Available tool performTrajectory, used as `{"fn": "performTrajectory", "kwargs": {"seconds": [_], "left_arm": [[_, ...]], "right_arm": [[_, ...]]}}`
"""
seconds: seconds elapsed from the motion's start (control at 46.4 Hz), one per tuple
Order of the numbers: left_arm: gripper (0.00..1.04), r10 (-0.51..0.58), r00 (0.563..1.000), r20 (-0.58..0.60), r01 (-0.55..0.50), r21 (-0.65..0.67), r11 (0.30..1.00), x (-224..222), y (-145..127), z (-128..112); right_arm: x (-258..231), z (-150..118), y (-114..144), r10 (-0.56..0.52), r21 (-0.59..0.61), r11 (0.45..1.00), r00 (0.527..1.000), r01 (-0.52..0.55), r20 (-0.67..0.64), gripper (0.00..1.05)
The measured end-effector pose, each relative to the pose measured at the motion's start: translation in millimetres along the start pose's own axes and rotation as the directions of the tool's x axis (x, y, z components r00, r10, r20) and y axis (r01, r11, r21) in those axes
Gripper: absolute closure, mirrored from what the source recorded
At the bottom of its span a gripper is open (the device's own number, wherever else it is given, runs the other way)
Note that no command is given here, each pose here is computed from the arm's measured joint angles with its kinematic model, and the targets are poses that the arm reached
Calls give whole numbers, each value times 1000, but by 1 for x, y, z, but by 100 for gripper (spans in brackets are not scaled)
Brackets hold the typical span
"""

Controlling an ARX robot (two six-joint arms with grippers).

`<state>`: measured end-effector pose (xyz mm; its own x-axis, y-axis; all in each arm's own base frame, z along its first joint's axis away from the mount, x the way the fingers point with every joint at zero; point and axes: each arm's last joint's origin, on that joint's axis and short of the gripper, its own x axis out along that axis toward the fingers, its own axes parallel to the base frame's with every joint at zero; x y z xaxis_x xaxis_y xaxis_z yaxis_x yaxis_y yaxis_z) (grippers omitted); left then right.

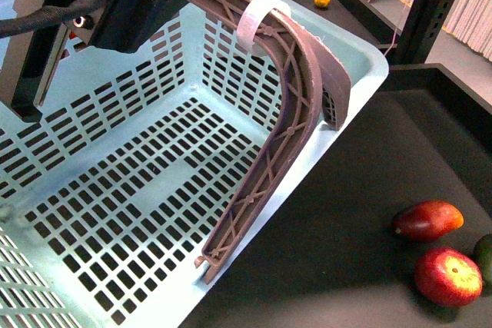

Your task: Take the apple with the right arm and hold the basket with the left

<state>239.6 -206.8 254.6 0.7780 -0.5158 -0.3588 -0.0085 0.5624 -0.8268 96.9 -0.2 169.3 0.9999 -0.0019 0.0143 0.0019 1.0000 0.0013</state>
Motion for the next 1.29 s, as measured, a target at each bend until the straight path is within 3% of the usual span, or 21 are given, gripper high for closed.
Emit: {"fn": "performTrajectory", "kwargs": {"seconds": [0.388, 0.474, 0.518, 0.69, 1.014, 1.078, 1.294], "left_arm": [[98, -2, 1000, -1, 2, 2, 1000, 0, 0, 0], [98, -2, 1000, -2, 2, 3, 1000, 0, -1, 0], [98, -3, 1000, -1, 3, 4, 1000, 0, -1, 0], [98, -3, 1000, -1, 3, 4, 1000, 0, -1, 0], [98, -3, 1000, -1, 3, 5, 1000, 0, -1, 0], [98, -3, 1000, -1, 3, 5, 1000, 0, -1, 0], [98, -2, 1000, 0, 2, 5, 1000, 0, -1, 0]], "right_arm": [[0, -1, 0, -18, 13, 1000, 999, 18, -31, 9], [2, -4, -2, -143, 121, 972, 917, 201, -372, 9], [4, -8, -3, -152, 154, 959, 892, 237, -425, 9], [20, -6, -14, -121, 227, 943, 885, 245, -450, 9], [100, -40, -54, -158, 123, 954, 808, 273, -568, 9], [115, -53, -59, -128, 131, 957, 779, 259, -614, 9], [139, -114, -68, -62, 121, 960, 613, 252, -788, 9]]}}
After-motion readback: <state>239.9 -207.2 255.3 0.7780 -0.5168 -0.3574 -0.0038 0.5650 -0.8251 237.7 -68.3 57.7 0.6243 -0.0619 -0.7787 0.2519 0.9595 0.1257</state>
